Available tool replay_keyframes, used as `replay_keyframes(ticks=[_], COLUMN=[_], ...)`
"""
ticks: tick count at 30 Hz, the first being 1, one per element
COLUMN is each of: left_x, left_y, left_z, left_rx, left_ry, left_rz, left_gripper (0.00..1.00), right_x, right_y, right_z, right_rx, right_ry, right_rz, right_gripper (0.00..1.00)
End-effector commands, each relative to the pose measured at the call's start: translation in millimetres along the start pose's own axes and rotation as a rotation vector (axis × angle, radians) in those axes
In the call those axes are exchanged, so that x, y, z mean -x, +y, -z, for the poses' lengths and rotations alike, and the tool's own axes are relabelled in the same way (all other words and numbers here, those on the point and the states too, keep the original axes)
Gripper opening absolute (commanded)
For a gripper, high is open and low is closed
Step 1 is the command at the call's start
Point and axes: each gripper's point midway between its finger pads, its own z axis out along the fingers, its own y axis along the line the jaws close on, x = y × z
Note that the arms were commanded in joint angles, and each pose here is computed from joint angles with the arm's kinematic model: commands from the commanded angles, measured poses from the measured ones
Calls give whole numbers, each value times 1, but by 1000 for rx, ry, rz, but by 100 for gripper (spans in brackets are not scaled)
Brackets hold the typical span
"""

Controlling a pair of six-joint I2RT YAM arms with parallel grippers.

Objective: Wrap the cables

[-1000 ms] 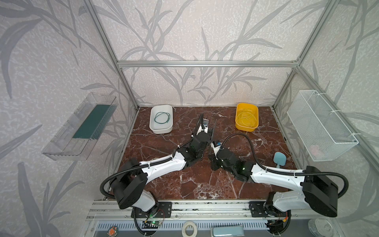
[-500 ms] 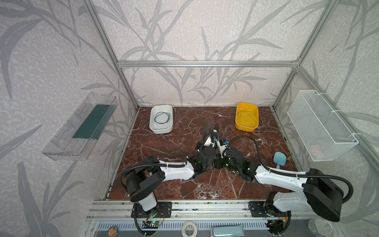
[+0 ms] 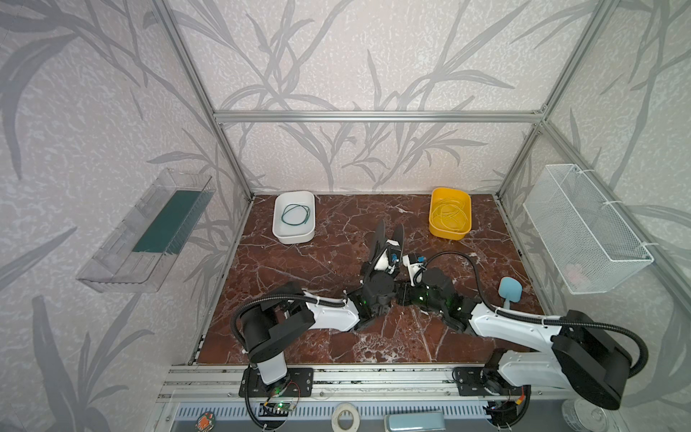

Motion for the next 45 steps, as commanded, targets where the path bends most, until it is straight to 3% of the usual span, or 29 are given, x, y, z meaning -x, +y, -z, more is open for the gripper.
replay_keyframes(ticks=[1,8,16,25,30,39,45], left_x=[-40,-36,-37,-35,-30,-29,-32], left_y=[31,17,13,2,-9,-8,-15], left_z=[-2,17,27,36,30,32,33], left_rx=[85,28,-24,-98,-31,-27,-52], left_ry=[75,-33,-52,-85,-63,-61,-71], left_rz=[-215,-241,-217,-244,-323,-268,-363], left_gripper=[0,0,0,0,0,0,0], right_x=[21,23,24,38,42,43,54], right_y=[40,31,17,10,13,10,21], right_z=[17,12,17,28,28,29,30], right_rx=[182,179,149,202,212,220,290], right_ry=[-58,-62,-74,-74,-72,-102,-122], right_rz=[1,-52,-85,-217,-281,-319,-382], right_gripper=[0,0,0,0,0,0,0])
